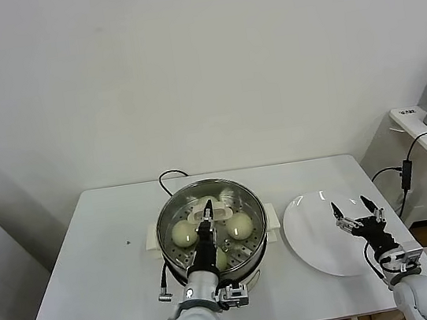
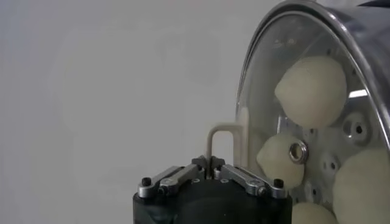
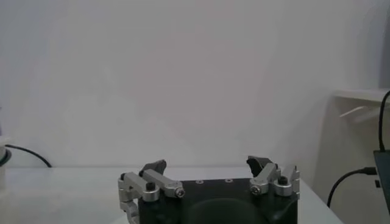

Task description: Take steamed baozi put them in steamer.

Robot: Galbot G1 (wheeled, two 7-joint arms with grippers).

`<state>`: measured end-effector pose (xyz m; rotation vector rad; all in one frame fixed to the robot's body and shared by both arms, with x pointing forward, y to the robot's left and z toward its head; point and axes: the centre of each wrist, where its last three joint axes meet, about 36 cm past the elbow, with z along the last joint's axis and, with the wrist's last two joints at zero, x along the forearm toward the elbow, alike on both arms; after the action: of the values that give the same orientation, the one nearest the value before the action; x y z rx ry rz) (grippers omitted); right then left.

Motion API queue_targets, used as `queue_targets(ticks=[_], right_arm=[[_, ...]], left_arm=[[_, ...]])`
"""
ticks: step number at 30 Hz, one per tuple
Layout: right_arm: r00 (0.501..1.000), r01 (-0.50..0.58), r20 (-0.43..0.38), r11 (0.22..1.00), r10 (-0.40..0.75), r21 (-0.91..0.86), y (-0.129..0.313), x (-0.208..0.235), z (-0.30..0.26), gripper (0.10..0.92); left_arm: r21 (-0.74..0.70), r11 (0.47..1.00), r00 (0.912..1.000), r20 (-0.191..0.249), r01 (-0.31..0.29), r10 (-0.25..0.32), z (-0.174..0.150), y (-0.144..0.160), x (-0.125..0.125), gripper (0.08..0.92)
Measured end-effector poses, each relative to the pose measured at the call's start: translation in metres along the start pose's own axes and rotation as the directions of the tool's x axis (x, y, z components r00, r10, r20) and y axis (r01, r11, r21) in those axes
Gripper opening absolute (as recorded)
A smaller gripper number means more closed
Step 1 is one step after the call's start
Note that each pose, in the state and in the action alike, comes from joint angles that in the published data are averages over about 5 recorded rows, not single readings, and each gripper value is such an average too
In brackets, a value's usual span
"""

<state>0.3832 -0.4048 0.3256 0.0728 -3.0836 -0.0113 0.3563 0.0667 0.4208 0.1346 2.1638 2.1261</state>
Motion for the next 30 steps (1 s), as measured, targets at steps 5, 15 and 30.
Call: queue_targets(ticks=[5,15,30], right_arm=[[1.000,0.003,0.000,1.000,-0.003,-0.003,0.001,0.000,0.001,0.823],[1.000,0.008,0.005,1.000,-0.008,-0.011,0.004,-0.003,0.002,0.823],[1.000,-0.001,0.011,1.000,0.001,-0.020,0.006,-0.003,-0.006,0.823]], left_arm=[[0.036,0.999,0.9999,0.003,-0.011,0.011,0.006,0.003,0.005,0.209],[0.244,0.959,0.9804,0.168,-0.143,0.104,0.036,0.038,0.019,0.495],[0.841,0.504,0.9651,0.257,-0.197,-0.051,0.136,0.104,-0.001,0.821]])
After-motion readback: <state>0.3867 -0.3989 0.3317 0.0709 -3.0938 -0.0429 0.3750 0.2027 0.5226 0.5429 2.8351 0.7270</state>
